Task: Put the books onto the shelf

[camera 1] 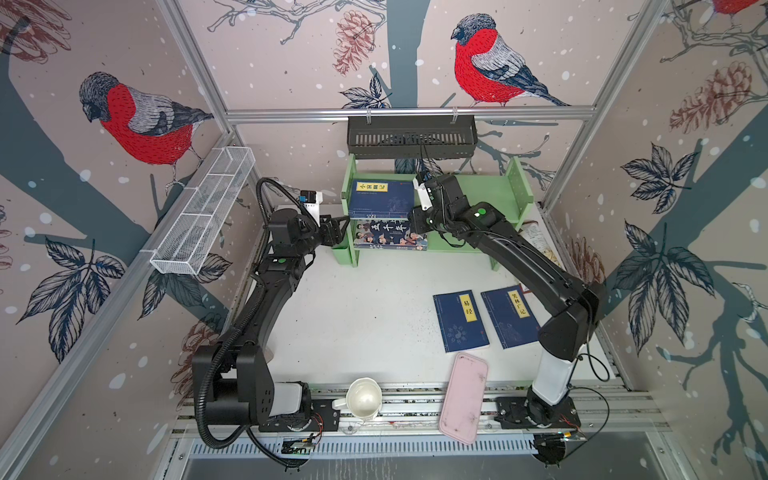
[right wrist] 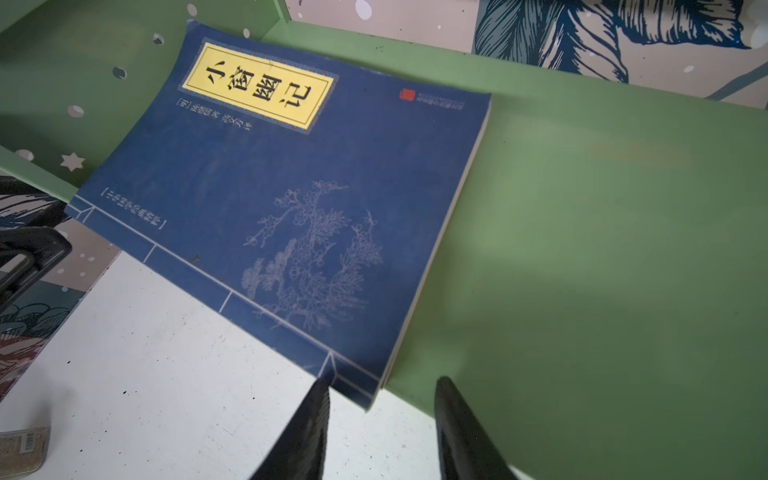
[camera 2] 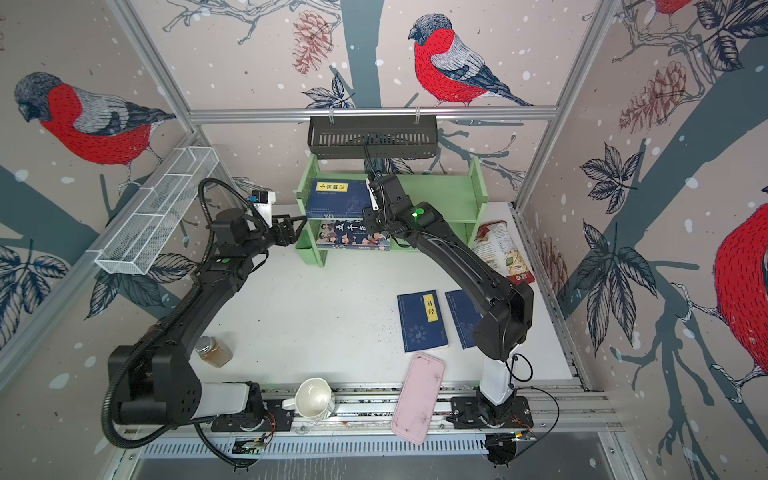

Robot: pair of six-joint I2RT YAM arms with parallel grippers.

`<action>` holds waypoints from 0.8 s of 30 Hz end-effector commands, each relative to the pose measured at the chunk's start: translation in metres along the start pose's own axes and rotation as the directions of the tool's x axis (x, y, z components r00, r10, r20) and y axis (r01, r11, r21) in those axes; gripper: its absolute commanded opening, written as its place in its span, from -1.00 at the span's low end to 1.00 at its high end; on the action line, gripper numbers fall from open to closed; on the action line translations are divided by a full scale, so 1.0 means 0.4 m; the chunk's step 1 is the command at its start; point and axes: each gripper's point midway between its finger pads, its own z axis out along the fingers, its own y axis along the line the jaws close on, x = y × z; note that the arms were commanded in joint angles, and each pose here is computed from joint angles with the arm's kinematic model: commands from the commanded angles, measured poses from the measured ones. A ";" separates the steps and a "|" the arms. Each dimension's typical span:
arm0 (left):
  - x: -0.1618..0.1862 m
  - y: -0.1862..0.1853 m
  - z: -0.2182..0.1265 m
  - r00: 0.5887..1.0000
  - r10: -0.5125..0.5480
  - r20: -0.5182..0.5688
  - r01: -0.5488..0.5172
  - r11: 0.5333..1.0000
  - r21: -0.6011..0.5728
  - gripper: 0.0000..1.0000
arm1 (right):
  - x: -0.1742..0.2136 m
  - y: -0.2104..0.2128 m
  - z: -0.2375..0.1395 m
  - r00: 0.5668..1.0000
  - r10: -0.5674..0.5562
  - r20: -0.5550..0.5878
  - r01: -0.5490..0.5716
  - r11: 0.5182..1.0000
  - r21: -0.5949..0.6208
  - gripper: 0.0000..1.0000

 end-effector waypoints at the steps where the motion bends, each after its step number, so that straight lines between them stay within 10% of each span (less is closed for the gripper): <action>1: -0.019 -0.008 0.001 1.000 0.011 0.025 -0.011 1.000 0.017 0.40 | 0.000 -0.009 0.005 1.000 -0.020 -0.006 0.020 1.000 0.023 -0.14; 24: -0.022 -0.033 -0.039 1.000 -0.002 0.003 0.002 1.000 0.015 0.40 | -0.036 0.010 -0.077 0.994 0.090 0.064 -0.081 0.989 -0.126 0.01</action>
